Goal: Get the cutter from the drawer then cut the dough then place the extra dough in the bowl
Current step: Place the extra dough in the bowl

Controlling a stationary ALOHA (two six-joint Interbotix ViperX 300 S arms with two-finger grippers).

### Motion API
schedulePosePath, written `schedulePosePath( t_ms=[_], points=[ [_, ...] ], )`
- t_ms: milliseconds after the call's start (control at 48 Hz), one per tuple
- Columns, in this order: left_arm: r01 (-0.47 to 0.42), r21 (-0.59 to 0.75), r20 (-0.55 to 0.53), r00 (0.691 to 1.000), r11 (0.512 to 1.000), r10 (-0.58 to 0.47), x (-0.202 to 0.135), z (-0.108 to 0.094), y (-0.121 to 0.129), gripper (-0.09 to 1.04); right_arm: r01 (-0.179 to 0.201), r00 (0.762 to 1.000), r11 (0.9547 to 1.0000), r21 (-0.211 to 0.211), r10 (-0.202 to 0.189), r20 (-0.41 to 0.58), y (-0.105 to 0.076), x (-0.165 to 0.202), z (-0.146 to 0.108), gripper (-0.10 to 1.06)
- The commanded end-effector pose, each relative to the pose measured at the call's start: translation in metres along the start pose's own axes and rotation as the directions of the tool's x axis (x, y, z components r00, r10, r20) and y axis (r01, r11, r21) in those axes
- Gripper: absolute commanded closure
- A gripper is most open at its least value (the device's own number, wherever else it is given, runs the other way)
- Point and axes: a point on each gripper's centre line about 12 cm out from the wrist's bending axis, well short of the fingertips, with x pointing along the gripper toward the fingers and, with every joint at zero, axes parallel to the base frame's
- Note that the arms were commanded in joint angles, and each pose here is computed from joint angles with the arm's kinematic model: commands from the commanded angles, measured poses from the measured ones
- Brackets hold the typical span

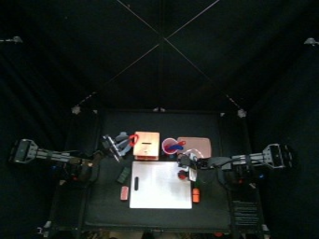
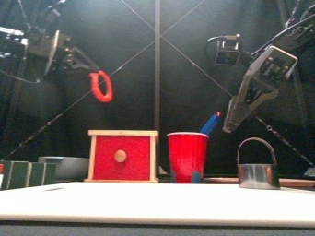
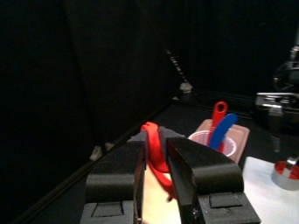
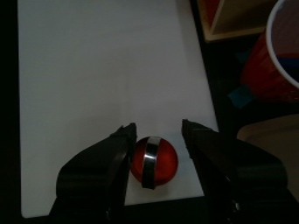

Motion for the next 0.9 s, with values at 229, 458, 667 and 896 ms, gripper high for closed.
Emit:
schedulePosePath(
  t_ms=[229,458,667,896],
  points=[
    [-0.136,0.017,-0.237,0.962,0.991,0.136,0.015,-0.043,0.015,0.16,0.000,0.999,0.9997,-0.023,0.001,0.035,0.001,-0.004,0.007,0.14],
    [-0.138,-0.013,-0.262,0.956,0.990,0.130,0.019,-0.044,0.011,-0.06,-0.001,0.999,0.9996,-0.027,0.003,0.044,0.002,-0.005,0.010,0.14],
    [0.080,0.003,-0.188,0.979,0.997,-0.078,0.026,-0.021,-0.026,-0.05,0.018,0.970,0.9941,-0.107,0.008,0.243,0.001,-0.017,0.034,0.14],
    [0.403,0.112,-0.072,0.915,0.908,-0.397,0.013,0.002,-0.079,-0.05,0.079,0.810,0.9608,-0.266,0.094,0.579,0.004,-0.045,0.062,0.14]
  ],
)
